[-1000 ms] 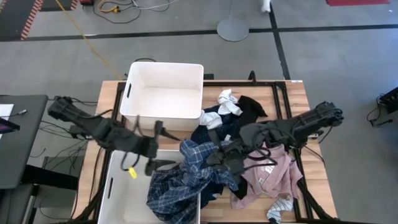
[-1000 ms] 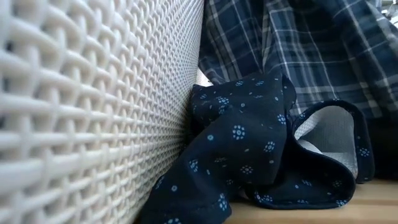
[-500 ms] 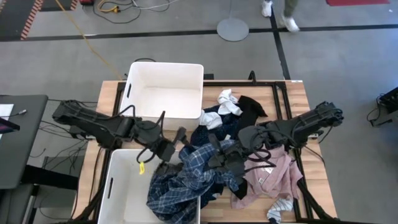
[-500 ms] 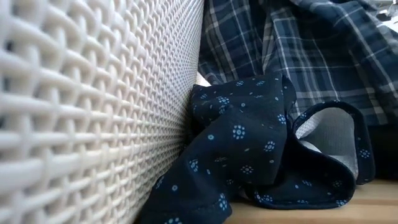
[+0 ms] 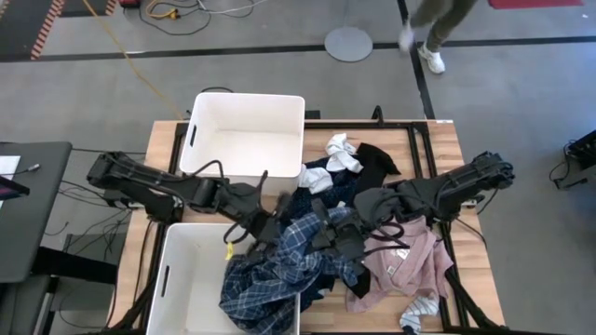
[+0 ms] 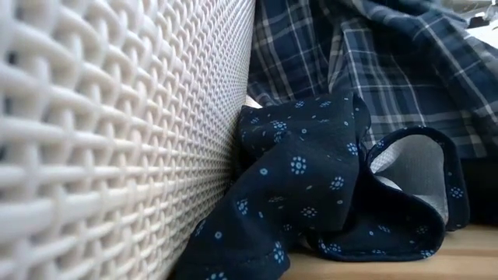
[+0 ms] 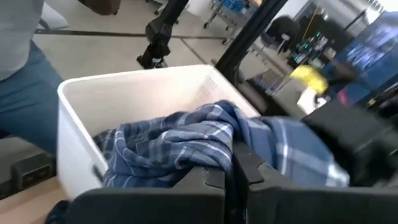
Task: Sort clothes
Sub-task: Put the blue pants into the bottom white laundry organizer
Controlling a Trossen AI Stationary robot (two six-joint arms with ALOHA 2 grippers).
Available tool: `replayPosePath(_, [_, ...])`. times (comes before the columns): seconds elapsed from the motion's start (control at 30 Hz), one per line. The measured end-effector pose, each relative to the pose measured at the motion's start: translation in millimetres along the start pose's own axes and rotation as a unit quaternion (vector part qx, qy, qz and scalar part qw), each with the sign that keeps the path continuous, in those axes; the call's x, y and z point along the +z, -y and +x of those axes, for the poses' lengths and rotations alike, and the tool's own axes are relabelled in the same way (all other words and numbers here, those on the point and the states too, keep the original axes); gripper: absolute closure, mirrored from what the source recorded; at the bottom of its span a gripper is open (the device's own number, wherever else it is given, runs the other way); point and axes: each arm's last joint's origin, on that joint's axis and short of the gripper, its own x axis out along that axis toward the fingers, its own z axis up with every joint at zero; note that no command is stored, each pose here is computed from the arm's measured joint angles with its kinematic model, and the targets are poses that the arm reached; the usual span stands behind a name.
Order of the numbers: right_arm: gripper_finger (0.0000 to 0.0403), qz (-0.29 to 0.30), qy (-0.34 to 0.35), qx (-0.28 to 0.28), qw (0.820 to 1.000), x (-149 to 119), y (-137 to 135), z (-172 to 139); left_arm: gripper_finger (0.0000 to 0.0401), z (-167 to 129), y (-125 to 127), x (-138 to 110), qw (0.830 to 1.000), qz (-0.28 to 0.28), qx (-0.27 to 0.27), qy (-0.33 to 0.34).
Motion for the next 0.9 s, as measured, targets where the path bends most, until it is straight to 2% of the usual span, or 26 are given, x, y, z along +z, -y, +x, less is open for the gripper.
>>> replayPosePath(0.13, [0.0371,0.027,-0.026,0.013,0.999,-5,-3,0,0.0362,-13,-2,7,1.0,0.023,0.007,0.016])
replayPosePath(0.2, [0.036,0.04,-0.039,0.014,0.998,-7,-4,0,0.0389,-21,-1,10,0.999,0.027,0.007,0.016])
replayPosePath(0.43, [0.0295,0.069,-0.1,-0.01,0.993,-9,-9,-9,0.0399,-60,2,25,0.998,0.034,0.047,0.02])
replayPosePath(0.6, [0.0226,0.069,-0.141,-0.048,0.986,-7,-13,-14,0.04,-97,13,43,0.995,0.044,0.068,0.058])
replayPosePath(0.73, [0.0172,0.064,-0.177,-0.075,0.979,-8,-19,-15,0.04,-120,24,50,0.993,0.045,0.086,0.061])
replayPosePath(0.9, [0.014,0.095,-0.231,-0.103,0.963,-18,-18,-19,0.04,-135,40,55,0.993,0.038,0.092,0.058])
